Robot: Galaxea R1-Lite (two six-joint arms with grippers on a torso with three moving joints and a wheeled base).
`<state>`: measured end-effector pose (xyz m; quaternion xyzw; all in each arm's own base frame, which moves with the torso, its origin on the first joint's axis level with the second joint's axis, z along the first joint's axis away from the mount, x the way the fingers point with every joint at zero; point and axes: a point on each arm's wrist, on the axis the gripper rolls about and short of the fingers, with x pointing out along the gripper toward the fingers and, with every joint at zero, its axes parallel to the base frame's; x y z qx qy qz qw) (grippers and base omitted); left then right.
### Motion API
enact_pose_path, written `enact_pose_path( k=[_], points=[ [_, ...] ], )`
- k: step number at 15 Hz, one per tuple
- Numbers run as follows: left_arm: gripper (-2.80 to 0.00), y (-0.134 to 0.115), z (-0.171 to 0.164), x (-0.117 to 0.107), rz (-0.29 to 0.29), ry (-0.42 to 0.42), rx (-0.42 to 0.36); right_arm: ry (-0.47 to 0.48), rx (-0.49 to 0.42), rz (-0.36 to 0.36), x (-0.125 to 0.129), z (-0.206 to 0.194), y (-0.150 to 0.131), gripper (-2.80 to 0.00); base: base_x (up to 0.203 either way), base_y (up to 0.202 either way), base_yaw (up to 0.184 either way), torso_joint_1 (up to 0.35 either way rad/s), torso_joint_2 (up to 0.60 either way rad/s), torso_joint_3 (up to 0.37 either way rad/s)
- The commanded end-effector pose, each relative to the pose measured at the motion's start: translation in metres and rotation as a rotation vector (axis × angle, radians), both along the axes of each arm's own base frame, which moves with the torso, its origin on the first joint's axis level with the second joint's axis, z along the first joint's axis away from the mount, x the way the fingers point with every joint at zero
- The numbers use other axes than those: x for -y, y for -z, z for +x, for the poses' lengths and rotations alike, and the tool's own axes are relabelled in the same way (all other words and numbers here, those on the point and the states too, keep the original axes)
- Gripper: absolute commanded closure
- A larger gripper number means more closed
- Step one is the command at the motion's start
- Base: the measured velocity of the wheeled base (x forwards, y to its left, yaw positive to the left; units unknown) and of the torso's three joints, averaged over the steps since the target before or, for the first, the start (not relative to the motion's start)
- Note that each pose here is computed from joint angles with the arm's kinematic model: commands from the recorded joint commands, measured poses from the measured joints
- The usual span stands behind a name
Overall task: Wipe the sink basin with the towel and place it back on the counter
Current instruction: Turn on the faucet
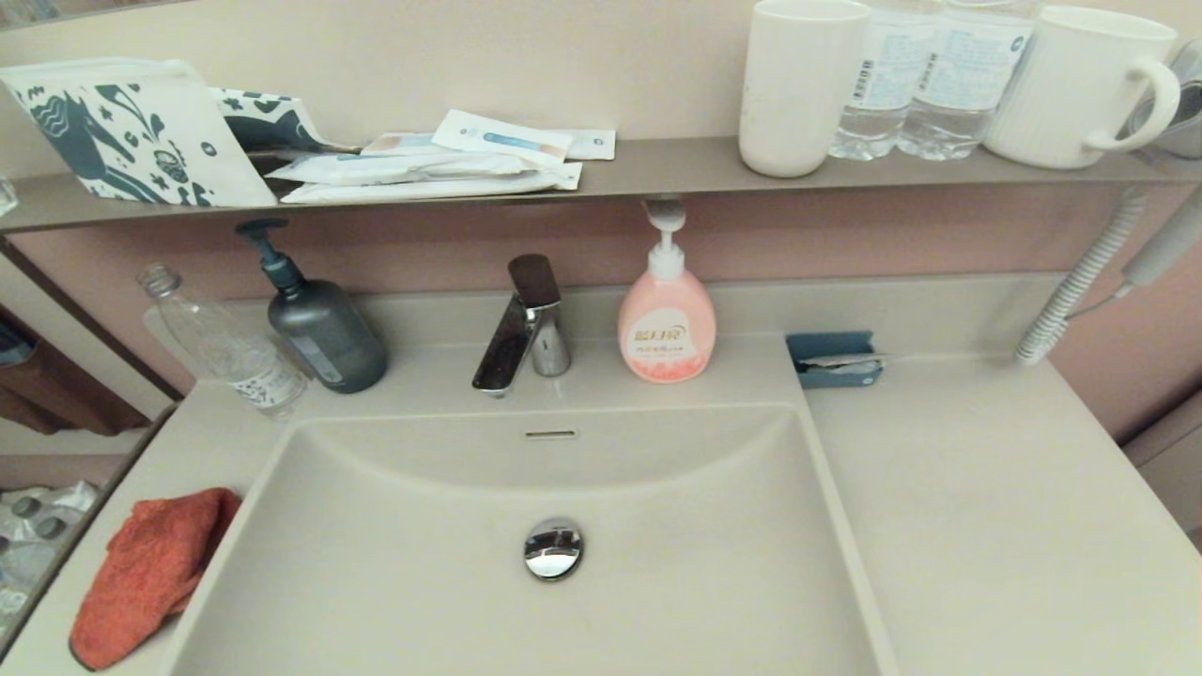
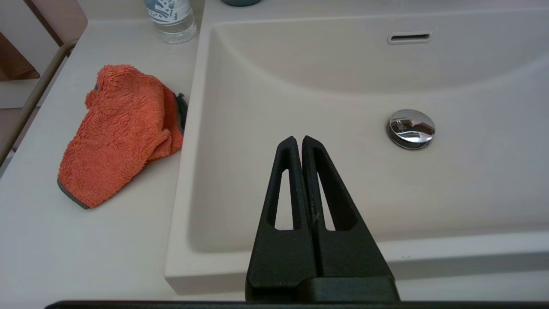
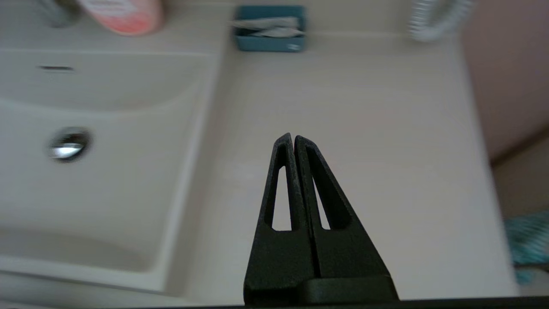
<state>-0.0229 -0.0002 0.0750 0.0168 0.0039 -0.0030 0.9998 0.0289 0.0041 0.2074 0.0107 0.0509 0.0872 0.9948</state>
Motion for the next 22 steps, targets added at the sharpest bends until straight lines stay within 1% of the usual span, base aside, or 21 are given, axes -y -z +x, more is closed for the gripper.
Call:
enact_pose_path(
  k=[1, 2, 4, 5, 7, 8, 9, 10, 12, 14, 16, 18, 20, 21, 22],
  points=[
    [0.0, 0.0, 0.0, 0.0, 0.0, 0.0, 0.0, -0.063, -0.114, 0.018, -0.004, 0.036, -0.009, 0.0, 0.0, 0.0, 0.0, 0.0, 0.0, 0.0],
    [0.0, 0.0, 0.0, 0.0, 0.0, 0.0, 0.0, -0.125, -0.13, 0.03, -0.008, 0.047, -0.015, 0.0, 0.0, 0.0, 0.0, 0.0, 0.0, 0.0],
    [0.0, 0.0, 0.0, 0.0, 0.0, 0.0, 0.0, -0.277, -0.174, 0.03, -0.024, 0.064, -0.021, 0.0, 0.0, 0.0, 0.0, 0.0, 0.0, 0.0],
    [0.0, 0.0, 0.0, 0.0, 0.0, 0.0, 0.0, -0.347, -0.215, 0.032, -0.036, 0.076, -0.022, 0.0, 0.0, 0.0, 0.0, 0.0, 0.0, 0.0],
    [0.0, 0.0, 0.0, 0.0, 0.0, 0.0, 0.0, -0.464, -0.273, 0.075, -0.063, 0.097, -0.03, 0.0, 0.0, 0.0, 0.0, 0.0, 0.0, 0.0],
    [0.0, 0.0, 0.0, 0.0, 0.0, 0.0, 0.0, -0.51, -0.291, 0.101, -0.078, 0.106, -0.035, 0.0, 0.0, 0.0, 0.0, 0.0, 0.0, 0.0],
    [0.0, 0.0, 0.0, 0.0, 0.0, 0.0, 0.0, -0.542, -0.315, 0.109, -0.094, 0.115, -0.036, 0.0, 0.0, 0.0, 0.0, 0.0, 0.0, 0.0],
    [0.0, 0.0, 0.0, 0.0, 0.0, 0.0, 0.0, -0.559, -0.336, 0.102, -0.109, 0.121, -0.034, 0.0, 0.0, 0.0, 0.0, 0.0, 0.0, 0.0],
    [0.0, 0.0, 0.0, 0.0, 0.0, 0.0, 0.0, -0.557, -0.368, 0.065, -0.143, 0.135, -0.02, 0.0, 0.0, 0.0, 0.0, 0.0, 0.0, 0.0],
    [0.0, 0.0, 0.0, 0.0, 0.0, 0.0, 0.0, -0.541, -0.359, 0.038, -0.177, 0.151, -0.001, 0.0, 0.0, 0.0, 0.0, 0.0, 0.0, 0.0],
    [0.0, 0.0, 0.0, 0.0, 0.0, 0.0, 0.0, -0.498, -0.324, 0.009, -0.212, 0.163, 0.019, 0.0, 0.0, 0.0, 0.0, 0.0, 0.0, 0.0],
    [0.0, 0.0, 0.0, 0.0, 0.0, 0.0, 0.0, -0.452, -0.269, -0.021, -0.246, 0.172, 0.035, 0.0, 0.0, 0.0, 0.0, 0.0, 0.0, 0.0],
    [0.0, 0.0, 0.0, 0.0, 0.0, 0.0, 0.0, -0.444, -0.207, -0.055, -0.273, 0.178, 0.039, 0.0, 0.0, 0.0, 0.0, 0.0, 0.0, 0.0],
    [0.0, 0.0, 0.0, 0.0, 0.0, 0.0, 0.0, -0.424, -0.18, -0.062, -0.282, 0.181, 0.037, 0.0, 0.0, 0.0, 0.0, 0.0, 0.0, 0.0],
    [0.0, 0.0, 0.0, 0.0, 0.0, 0.0, 0.0, -0.395, -0.15, -0.052, -0.293, 0.187, 0.036, 0.0, 0.0, 0.0, 0.0, 0.0, 0.0, 0.0]
  ],
)
